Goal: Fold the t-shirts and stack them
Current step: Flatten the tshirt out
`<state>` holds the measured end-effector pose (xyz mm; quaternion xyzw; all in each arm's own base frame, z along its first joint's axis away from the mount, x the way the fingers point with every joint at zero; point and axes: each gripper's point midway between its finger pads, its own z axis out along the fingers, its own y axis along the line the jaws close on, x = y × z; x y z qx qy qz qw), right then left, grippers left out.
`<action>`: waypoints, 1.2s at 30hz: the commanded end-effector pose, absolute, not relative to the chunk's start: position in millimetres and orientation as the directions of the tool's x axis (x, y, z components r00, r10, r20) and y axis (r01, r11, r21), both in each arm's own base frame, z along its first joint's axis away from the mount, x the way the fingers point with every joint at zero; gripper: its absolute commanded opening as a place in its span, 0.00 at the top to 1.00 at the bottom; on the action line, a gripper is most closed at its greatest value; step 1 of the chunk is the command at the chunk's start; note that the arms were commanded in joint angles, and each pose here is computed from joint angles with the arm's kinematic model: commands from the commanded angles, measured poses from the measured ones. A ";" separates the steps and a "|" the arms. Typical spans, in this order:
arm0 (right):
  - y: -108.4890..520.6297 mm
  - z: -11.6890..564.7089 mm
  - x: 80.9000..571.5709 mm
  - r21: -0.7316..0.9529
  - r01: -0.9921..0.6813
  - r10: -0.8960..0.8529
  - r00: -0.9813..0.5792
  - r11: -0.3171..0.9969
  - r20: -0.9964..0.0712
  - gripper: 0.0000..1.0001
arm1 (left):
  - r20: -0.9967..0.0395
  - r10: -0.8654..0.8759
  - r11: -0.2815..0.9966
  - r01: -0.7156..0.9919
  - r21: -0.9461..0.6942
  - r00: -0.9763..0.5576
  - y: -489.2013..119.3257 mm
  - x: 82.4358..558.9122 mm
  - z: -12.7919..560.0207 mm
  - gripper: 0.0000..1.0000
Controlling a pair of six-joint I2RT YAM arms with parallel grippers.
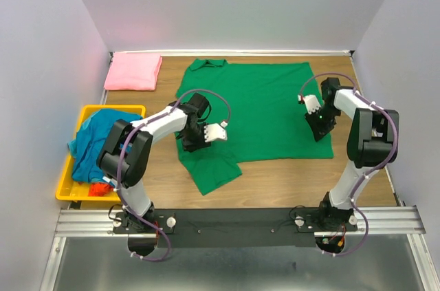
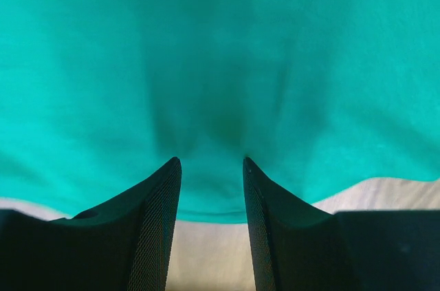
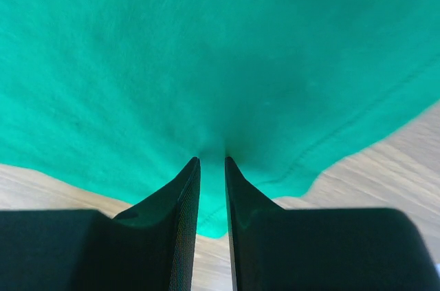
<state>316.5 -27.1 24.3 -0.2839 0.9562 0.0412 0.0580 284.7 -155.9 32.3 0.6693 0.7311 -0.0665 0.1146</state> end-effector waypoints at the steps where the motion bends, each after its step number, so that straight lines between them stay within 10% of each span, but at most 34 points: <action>1: -31.8 9.4 299.7 0.044 -0.561 -0.556 -0.826 0.827 -0.095 0.73 | -0.221 0.972 0.092 0.995 0.037 -0.082 -146.1 271.5 20.4 0.51; 15: -40.8 36.9 231.5 -0.005 -0.638 -0.638 -0.769 0.770 -0.051 0.68 | -0.273 0.950 -0.192 0.971 -0.141 0.148 -161.9 148.4 56.4 0.51; 27: -16.8 49.6 282.5 0.096 -0.584 -0.567 -0.809 0.806 -0.157 0.66 | -0.318 0.944 0.122 0.989 0.081 -0.090 -159.5 289.3 65.0 0.51; 36: -29.7 10.9 264.2 0.074 -0.600 -0.596 -0.800 0.797 -0.067 0.67 | -0.217 0.969 0.115 0.993 -0.026 -0.118 -134.1 252.4 14.7 0.51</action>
